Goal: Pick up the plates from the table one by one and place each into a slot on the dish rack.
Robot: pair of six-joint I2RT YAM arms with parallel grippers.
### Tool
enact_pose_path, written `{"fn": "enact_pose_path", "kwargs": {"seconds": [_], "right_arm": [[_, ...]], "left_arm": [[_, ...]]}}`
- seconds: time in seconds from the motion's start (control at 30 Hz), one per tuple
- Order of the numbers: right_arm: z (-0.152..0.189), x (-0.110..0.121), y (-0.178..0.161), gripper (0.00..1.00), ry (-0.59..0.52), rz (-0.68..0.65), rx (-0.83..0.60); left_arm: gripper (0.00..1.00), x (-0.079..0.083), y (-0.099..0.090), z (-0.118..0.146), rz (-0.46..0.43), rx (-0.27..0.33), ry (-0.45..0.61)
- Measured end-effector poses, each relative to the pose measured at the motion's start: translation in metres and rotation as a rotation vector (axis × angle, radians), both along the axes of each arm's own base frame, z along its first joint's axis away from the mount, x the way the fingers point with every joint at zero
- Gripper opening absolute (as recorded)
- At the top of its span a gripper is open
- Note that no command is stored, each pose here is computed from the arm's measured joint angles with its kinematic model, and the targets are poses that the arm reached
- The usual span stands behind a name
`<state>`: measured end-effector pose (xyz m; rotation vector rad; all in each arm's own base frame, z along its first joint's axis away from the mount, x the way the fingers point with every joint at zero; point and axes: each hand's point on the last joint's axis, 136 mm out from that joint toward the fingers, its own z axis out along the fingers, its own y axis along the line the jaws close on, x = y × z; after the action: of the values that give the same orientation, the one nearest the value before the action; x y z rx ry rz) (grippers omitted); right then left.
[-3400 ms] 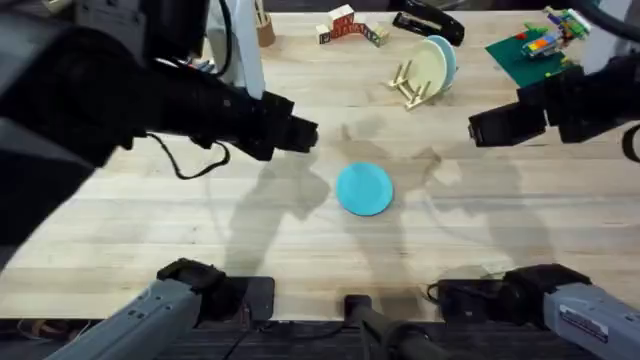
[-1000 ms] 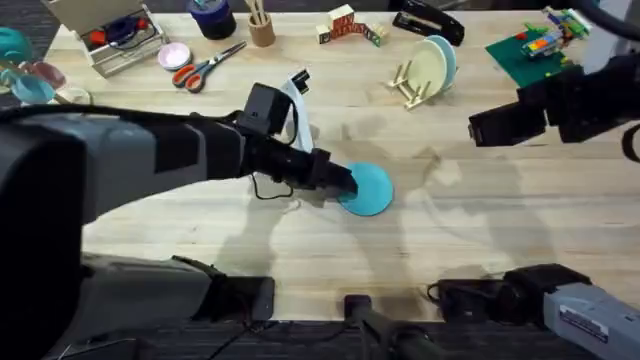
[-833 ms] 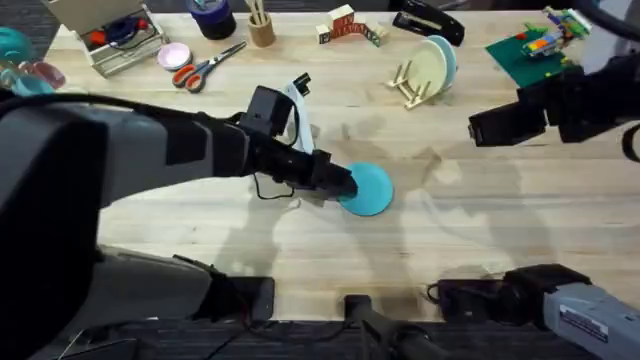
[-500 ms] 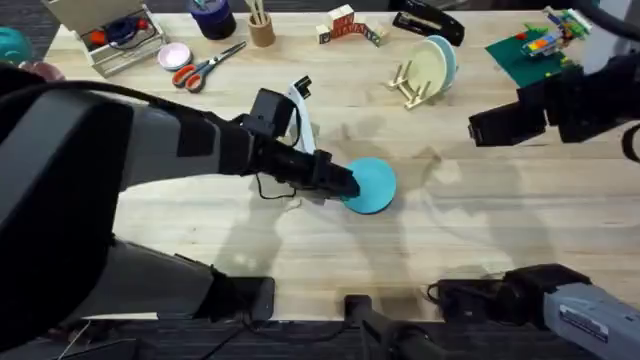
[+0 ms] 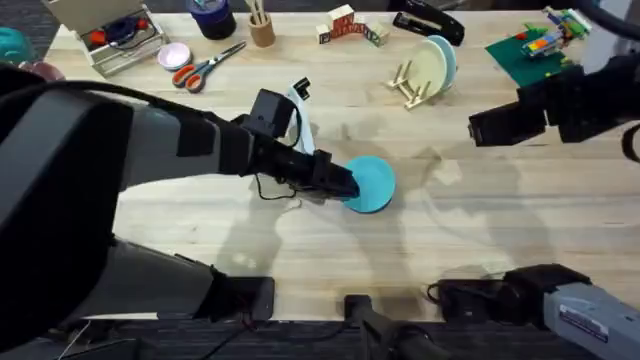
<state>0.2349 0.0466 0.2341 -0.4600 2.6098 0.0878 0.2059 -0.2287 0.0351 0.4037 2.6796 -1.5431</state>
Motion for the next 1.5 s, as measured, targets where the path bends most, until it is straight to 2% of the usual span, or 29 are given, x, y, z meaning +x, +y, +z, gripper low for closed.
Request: {"fn": "enact_pose_path", "kwargs": {"seconds": [0.6,0.9,1.23,1.5], "right_arm": [[-0.001,-0.001,0.004,0.996,0.007,0.011,0.021],[-0.035,0.0,0.02,0.996,0.074,0.042,0.099],[-0.076,-0.003,0.048,0.995,0.203,0.079,0.251],[-0.082,-0.003,0.057,0.996,0.235,0.094,0.302]], "left_arm": [[0.042,-0.001,-0.002,-0.001,0.013,0.016,0.028],[0.041,-0.001,-0.002,-0.001,0.015,0.017,0.031],[0.041,-0.001,-0.002,-0.001,0.015,0.017,0.03],[0.041,-0.001,-0.002,-0.001,0.017,0.018,0.033]]}}
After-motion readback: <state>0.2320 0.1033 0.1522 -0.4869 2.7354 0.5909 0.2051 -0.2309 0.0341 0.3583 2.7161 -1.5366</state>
